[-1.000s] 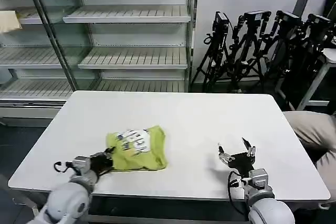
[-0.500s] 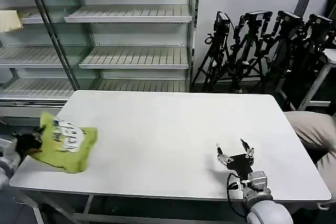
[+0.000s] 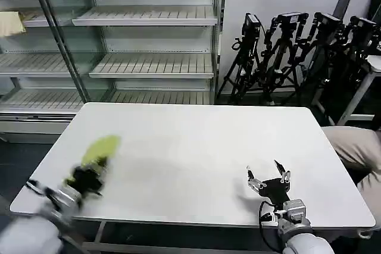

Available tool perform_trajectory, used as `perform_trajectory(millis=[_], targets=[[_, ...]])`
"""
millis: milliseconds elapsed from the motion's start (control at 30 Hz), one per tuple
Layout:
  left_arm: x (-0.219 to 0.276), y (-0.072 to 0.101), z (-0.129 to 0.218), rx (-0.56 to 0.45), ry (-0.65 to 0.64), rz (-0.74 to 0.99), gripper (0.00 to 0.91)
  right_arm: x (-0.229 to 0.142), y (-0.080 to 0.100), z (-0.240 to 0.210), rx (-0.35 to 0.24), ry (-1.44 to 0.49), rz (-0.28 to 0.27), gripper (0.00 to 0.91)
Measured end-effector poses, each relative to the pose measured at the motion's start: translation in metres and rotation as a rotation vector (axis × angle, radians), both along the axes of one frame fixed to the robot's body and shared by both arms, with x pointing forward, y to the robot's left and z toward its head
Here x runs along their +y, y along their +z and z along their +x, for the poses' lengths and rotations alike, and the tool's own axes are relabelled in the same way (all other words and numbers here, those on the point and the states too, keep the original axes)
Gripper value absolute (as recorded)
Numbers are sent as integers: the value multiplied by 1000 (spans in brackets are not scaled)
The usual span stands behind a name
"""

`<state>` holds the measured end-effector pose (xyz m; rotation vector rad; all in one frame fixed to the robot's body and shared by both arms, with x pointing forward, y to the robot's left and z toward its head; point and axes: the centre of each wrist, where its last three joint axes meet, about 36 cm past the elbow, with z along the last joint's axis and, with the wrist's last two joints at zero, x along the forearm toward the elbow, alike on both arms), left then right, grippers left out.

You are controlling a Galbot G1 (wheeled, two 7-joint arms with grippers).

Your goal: Fold and organize the clothes.

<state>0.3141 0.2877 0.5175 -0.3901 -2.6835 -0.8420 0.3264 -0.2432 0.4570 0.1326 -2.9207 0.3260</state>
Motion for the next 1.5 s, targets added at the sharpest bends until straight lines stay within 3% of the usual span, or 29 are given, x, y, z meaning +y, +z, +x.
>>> perform_trajectory(millis=[133, 333, 667, 900, 933, 1233, 1500], targets=[[-43, -21, -18, 29, -65, -77, 10, 3, 3, 0, -7, 3, -5, 907], [-87, -32, -16, 15, -143, -158, 10, -1, 14, 1, -33, 4, -35, 907], [-134, -36, 28, -36, -199, -219, 0, -19, 46, 14, -151, -7, -97, 907], [-160, -36, 63, -54, -224, -254, 10, -23, 60, 26, -214, -11, -91, 907], [-164, -35, 66, -55, -230, -259, 907, -24, 61, 28, -220, -13, -90, 907], [-195, -38, 85, -53, -249, -334, 907, -23, 67, 40, -260, -28, -87, 907], [-206, -18, 97, -76, -257, -459, 907, -22, 66, 50, -267, -51, -78, 907]])
